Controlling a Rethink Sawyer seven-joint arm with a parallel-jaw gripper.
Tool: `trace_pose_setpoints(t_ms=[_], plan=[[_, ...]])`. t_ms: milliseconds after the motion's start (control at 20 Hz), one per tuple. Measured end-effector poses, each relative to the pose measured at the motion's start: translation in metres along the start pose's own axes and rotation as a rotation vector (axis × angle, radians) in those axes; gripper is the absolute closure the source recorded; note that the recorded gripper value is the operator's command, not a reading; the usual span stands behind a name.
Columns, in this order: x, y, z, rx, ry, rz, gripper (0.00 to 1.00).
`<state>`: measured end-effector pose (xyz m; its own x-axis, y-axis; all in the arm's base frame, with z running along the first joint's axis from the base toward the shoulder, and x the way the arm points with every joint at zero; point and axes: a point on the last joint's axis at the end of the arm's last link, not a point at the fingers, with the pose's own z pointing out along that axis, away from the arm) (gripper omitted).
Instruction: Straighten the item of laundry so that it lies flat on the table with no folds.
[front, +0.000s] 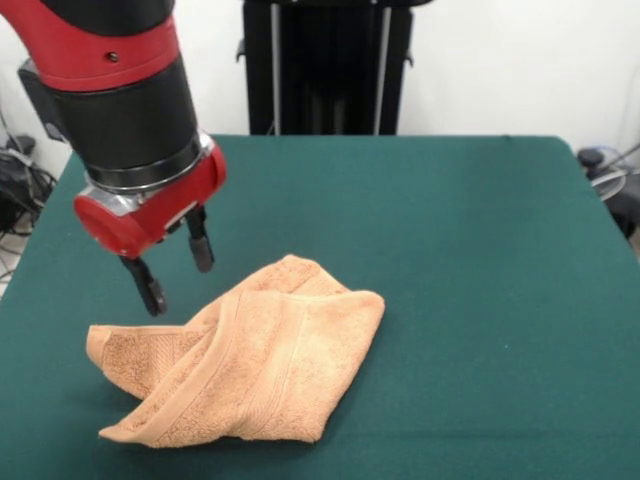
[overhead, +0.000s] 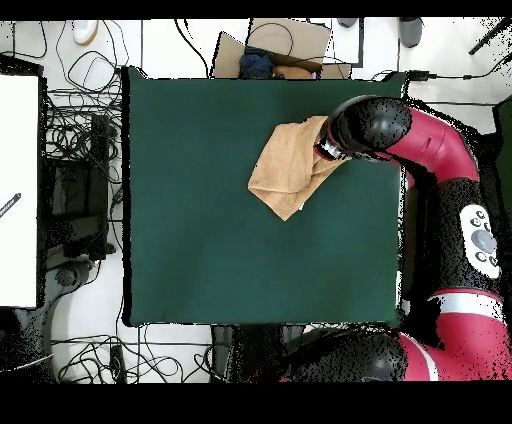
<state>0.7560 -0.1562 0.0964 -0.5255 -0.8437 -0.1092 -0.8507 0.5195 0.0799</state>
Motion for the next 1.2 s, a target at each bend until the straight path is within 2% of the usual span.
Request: trace_pose_setpoints(t_ms=[550, 650, 1000, 1200], plan=[[-0.009, 0.03, 0.019, -0.087, -0.026, 0.022, 0.0], [-0.01, 0.033, 0.022, -0.089, -0.025, 0.025, 0.0], [-0.018, 0.039, 0.031, -0.052, -0.033, 0.03, 0.0], [-0.024, 0.036, 0.036, 0.015, -0.045, 0.023, 0.0]])
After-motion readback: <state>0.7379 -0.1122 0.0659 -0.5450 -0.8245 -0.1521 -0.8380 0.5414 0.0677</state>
